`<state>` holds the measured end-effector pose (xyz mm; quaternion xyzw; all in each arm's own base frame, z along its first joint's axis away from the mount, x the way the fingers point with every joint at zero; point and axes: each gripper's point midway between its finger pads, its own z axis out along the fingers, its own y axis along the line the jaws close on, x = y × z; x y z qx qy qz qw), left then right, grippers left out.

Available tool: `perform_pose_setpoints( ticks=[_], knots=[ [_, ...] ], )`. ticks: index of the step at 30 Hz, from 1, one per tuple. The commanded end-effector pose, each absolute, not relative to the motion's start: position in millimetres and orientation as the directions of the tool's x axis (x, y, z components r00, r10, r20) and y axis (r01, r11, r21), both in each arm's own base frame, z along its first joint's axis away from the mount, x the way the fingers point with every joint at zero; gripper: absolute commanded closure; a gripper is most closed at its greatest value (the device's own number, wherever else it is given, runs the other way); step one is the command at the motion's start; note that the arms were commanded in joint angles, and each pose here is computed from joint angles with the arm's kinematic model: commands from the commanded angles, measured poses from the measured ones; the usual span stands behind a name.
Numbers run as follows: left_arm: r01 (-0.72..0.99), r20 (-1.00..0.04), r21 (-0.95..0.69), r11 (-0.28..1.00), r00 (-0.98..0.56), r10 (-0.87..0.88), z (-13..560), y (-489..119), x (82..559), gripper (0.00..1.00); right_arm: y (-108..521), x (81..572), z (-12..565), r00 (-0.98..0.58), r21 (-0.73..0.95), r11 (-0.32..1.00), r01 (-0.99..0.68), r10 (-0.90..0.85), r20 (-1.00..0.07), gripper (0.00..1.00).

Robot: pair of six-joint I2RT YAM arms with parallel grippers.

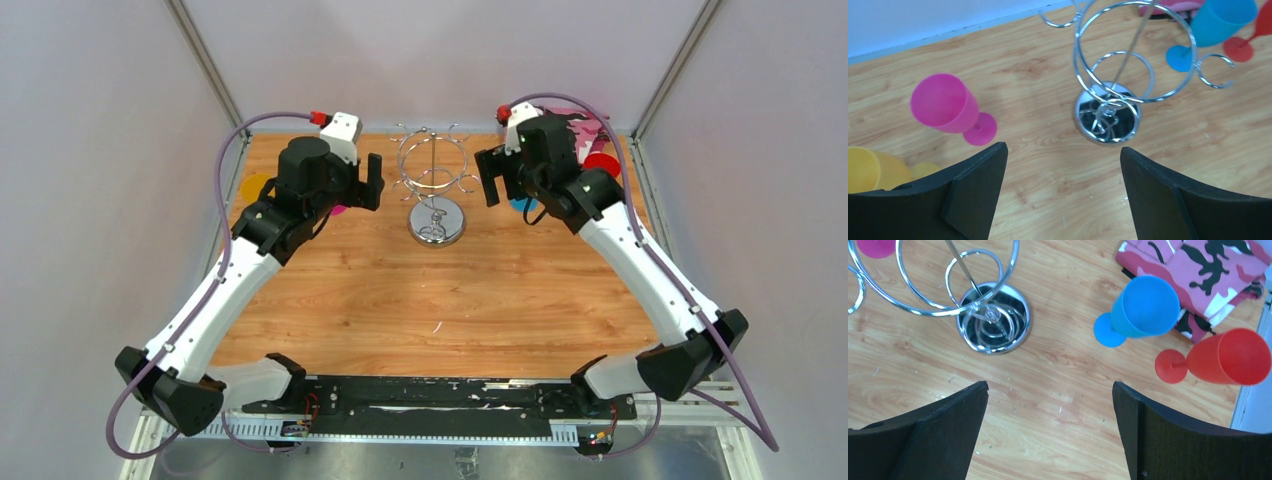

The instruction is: Take the wine glass off the wine glass rack

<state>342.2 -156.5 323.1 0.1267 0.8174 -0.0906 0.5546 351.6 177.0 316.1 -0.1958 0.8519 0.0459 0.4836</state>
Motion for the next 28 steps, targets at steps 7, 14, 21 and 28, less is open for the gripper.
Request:
perform_pose_setpoints(
  ticks=[7,14,21,28],
  knots=[
    [0.457,-0.975,-0.059,0.887,-0.218,0.047,347,-181,327,0.09,161,342,315,-0.399,-0.099,0.960,-0.261,-0.201,-0.895,0.01],
    [0.447,-0.975,-0.053,0.893,-0.216,0.050,348,-178,327,0.09,162,344,314,-0.396,-0.100,0.960,-0.260,-0.200,-0.896,0.01],
    [0.442,-0.974,-0.051,0.896,-0.220,0.053,347,-178,329,0.08,157,347,309,-0.414,-0.126,0.965,-0.229,-0.214,-0.885,0.00],
    [0.434,-0.974,-0.048,0.900,-0.221,0.054,347,-176,329,0.08,149,352,304,-0.424,-0.176,0.966,-0.187,-0.241,-0.873,0.00]
  ],
)
